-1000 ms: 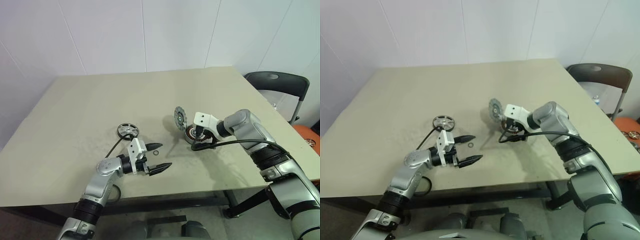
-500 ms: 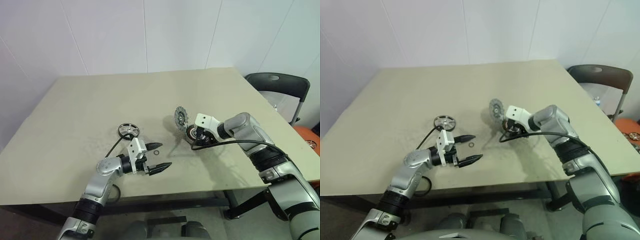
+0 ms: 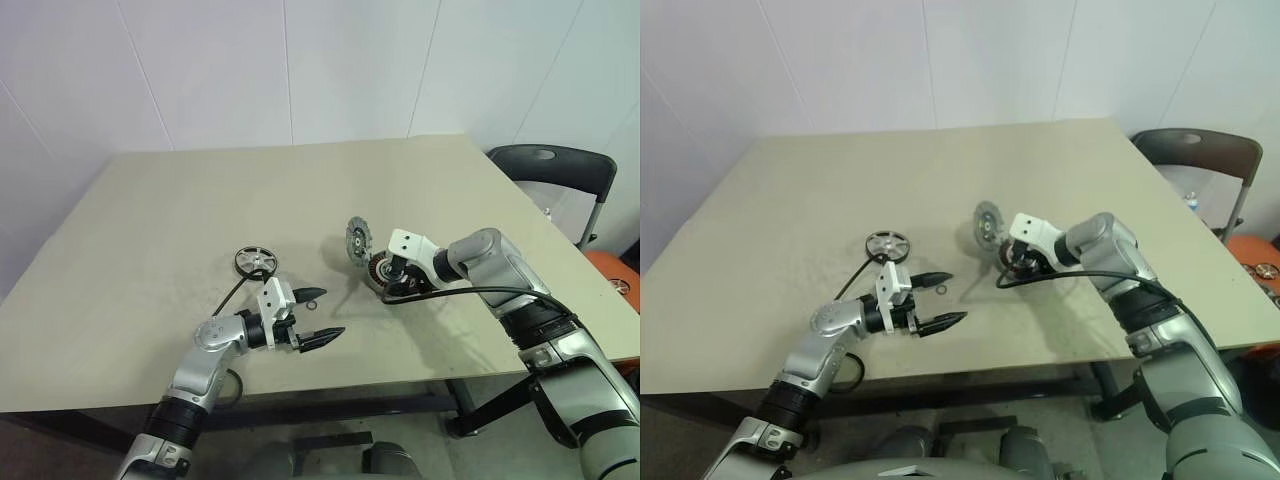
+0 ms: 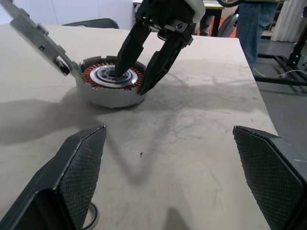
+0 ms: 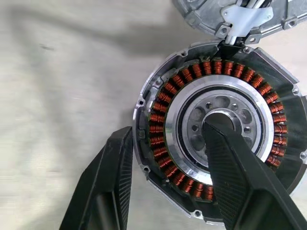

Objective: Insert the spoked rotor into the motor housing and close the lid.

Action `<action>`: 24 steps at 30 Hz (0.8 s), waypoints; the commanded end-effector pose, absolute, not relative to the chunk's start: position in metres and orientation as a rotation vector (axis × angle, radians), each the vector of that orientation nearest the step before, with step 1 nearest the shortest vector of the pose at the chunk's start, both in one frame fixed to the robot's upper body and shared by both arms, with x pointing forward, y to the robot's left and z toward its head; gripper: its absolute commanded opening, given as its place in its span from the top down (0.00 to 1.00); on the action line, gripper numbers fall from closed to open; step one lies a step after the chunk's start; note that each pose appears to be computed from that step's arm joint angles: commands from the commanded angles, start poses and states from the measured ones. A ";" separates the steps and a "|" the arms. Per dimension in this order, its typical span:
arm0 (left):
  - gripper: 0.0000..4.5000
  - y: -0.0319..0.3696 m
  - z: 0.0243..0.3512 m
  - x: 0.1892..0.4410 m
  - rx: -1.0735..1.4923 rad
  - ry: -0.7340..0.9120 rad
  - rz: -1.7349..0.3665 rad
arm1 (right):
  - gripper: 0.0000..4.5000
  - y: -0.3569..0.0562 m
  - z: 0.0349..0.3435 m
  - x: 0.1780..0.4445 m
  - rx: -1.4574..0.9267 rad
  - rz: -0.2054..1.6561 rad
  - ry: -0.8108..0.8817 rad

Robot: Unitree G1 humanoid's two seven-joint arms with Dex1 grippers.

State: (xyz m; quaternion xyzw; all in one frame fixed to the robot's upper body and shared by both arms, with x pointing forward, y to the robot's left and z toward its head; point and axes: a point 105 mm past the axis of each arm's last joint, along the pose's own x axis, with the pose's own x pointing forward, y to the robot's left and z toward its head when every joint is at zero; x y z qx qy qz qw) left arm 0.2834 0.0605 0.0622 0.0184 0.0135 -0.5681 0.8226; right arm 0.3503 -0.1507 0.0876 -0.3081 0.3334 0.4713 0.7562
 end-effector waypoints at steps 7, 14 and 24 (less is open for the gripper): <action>0.00 0.100 0.084 0.286 0.069 -0.004 -1.192 | 0.58 -0.127 0.114 0.321 -0.719 1.159 0.640; 0.00 0.136 0.082 0.276 0.110 0.091 -1.168 | 0.58 -0.118 0.097 0.308 -0.716 1.196 0.679; 0.00 0.140 0.076 0.278 0.131 0.119 -1.148 | 0.36 -0.118 0.086 0.310 -0.726 1.184 0.698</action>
